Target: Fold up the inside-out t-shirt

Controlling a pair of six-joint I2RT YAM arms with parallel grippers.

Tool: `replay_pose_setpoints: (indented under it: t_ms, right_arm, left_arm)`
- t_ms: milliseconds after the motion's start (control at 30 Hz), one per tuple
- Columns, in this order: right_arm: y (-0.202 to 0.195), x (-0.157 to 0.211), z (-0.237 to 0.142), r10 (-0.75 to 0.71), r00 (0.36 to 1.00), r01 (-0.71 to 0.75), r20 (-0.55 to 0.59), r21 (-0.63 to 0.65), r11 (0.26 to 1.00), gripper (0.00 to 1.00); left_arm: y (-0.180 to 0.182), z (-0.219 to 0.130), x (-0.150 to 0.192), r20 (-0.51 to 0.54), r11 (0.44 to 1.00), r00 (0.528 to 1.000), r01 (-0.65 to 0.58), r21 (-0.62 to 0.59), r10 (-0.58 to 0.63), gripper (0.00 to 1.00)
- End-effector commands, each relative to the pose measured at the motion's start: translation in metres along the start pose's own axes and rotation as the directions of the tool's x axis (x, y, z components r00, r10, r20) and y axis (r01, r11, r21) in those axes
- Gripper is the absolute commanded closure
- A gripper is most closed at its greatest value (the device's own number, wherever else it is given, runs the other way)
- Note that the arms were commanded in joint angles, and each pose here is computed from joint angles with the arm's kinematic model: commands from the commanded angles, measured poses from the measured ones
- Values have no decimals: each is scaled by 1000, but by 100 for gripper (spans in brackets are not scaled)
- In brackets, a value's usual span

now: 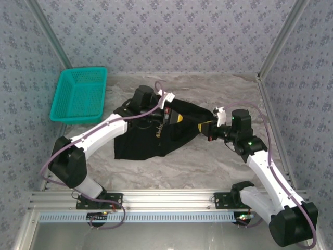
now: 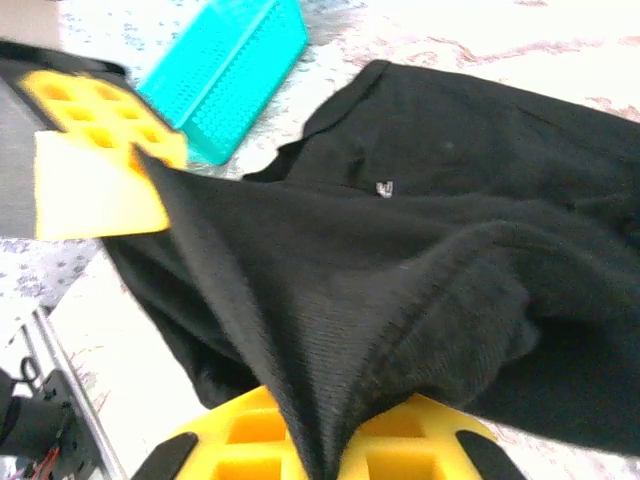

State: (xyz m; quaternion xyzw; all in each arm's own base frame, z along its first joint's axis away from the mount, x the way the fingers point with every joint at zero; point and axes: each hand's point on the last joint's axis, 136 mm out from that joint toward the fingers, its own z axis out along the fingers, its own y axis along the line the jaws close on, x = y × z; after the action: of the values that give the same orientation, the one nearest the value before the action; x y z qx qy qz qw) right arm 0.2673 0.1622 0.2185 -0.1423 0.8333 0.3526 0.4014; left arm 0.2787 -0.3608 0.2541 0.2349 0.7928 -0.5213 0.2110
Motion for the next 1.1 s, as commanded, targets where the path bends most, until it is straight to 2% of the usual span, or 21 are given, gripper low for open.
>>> replay_pose_setpoints:
  t_ms: [0,67,133,200,300,367,600,767,833,867,933,1033,1067]
  right_arm:
    - [-81,41,-22,232,968,-162,-99,460,873,87]
    - [-92,46,-29,262,954,-143,-143,551,822,77]
    - [-82,43,-25,231,960,-113,-159,535,837,68]
    - [-61,38,-17,175,972,-82,-155,475,876,60]
    - [-23,31,-1,104,986,-60,-130,308,950,54]
    - [-7,27,8,73,991,-44,-109,249,968,50]
    - [-15,21,46,48,994,-14,-99,322,947,26]
    - [-13,17,82,21,996,9,-88,329,944,21]
    - [-10,11,92,12,998,8,-60,319,948,24]
    - [-10,9,96,7,999,10,-50,322,947,31]
    - [-18,5,91,-10,999,25,-43,370,929,61]
    - [-18,3,69,-47,997,66,-62,360,931,89]
    - [-10,4,63,-59,996,77,-68,305,949,92]
  left_arm:
    - [22,-34,-40,157,991,982,113,-66,-102,100]
    - [18,-29,-40,151,992,984,109,-59,-99,100]
    - [16,-24,-40,147,993,985,104,-64,-94,100]
    - [14,-16,-39,137,993,987,97,-70,-86,100]
    - [12,-8,-36,120,994,990,84,-76,-75,100]
    - [12,-4,-34,109,994,991,84,-75,-76,100]
    - [4,-2,-31,101,995,993,69,-68,-62,100]
    - [-3,-1,-27,90,997,995,52,-58,-46,100]
    - [-3,-2,-25,90,997,995,49,-63,-43,100]
    - [-2,-3,-25,92,996,995,47,-72,-41,100]
    - [3,-7,-25,103,993,994,44,-113,-32,100]
    - [25,-21,-29,151,967,988,54,-249,-16,100]
    - [35,-26,-30,170,951,985,60,-304,-7,100]
